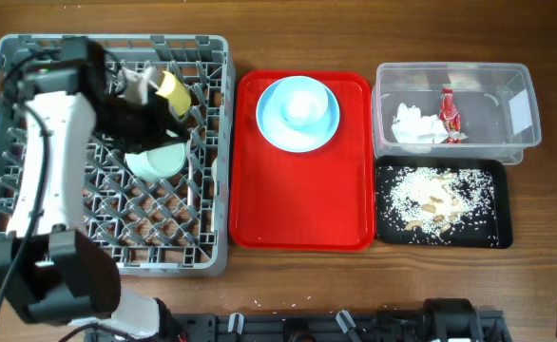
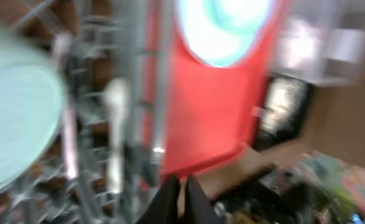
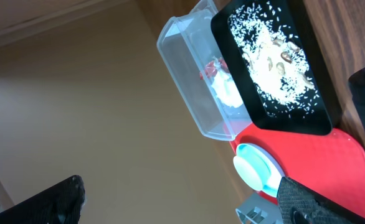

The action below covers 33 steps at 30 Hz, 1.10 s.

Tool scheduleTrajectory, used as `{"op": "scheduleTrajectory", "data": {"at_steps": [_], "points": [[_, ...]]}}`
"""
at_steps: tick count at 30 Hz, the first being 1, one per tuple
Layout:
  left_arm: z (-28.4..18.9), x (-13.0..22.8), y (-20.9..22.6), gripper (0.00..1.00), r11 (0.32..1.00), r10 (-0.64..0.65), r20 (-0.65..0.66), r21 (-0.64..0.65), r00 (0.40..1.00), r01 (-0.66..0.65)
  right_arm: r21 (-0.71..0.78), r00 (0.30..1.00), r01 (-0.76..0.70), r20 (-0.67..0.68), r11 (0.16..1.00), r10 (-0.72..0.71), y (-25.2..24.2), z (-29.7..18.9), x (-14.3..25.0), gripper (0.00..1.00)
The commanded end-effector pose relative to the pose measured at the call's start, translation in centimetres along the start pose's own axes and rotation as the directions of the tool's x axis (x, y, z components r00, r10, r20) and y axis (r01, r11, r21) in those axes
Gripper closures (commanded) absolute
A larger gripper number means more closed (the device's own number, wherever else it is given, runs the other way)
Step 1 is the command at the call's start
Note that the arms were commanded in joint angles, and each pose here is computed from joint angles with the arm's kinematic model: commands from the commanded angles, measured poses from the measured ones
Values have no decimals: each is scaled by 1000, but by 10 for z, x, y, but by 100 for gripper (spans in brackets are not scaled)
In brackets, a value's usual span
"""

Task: Sort waste into correct bins and load items into the dishwasher rack
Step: 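Carry the green bowl with the left gripper and set it in the rack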

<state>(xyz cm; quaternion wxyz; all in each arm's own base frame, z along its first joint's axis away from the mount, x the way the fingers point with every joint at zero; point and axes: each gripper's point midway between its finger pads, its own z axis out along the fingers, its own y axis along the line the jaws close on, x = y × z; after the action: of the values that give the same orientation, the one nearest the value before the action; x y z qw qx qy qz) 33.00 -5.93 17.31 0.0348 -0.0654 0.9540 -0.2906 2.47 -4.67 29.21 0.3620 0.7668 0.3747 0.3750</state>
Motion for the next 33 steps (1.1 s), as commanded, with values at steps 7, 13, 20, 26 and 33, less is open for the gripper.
{"op": "scheduleTrajectory", "data": {"at_steps": [7,13,20,26,33], "points": [[-12,-23,101,96,805,-263,240,-479,934,350,-19,1000,-12,16,1000,12,1,-1,-4,0],[-22,-30,114,96,795,-292,287,-456,912,399,-19,1000,-12,16,1000,13,1,-1,-4,0],[-21,-13,47,96,922,-208,207,-283,956,262,-19,1000,-12,16,1000,13,1,-1,-4,0],[22,1,60,96,882,-186,147,-411,972,231,-19,1000,-12,16,1000,13,1,-1,-4,0],[11,-9,110,96,815,-275,257,-449,926,367,-19,1000,-13,16,1000,13,1,-1,-4,0]]}}
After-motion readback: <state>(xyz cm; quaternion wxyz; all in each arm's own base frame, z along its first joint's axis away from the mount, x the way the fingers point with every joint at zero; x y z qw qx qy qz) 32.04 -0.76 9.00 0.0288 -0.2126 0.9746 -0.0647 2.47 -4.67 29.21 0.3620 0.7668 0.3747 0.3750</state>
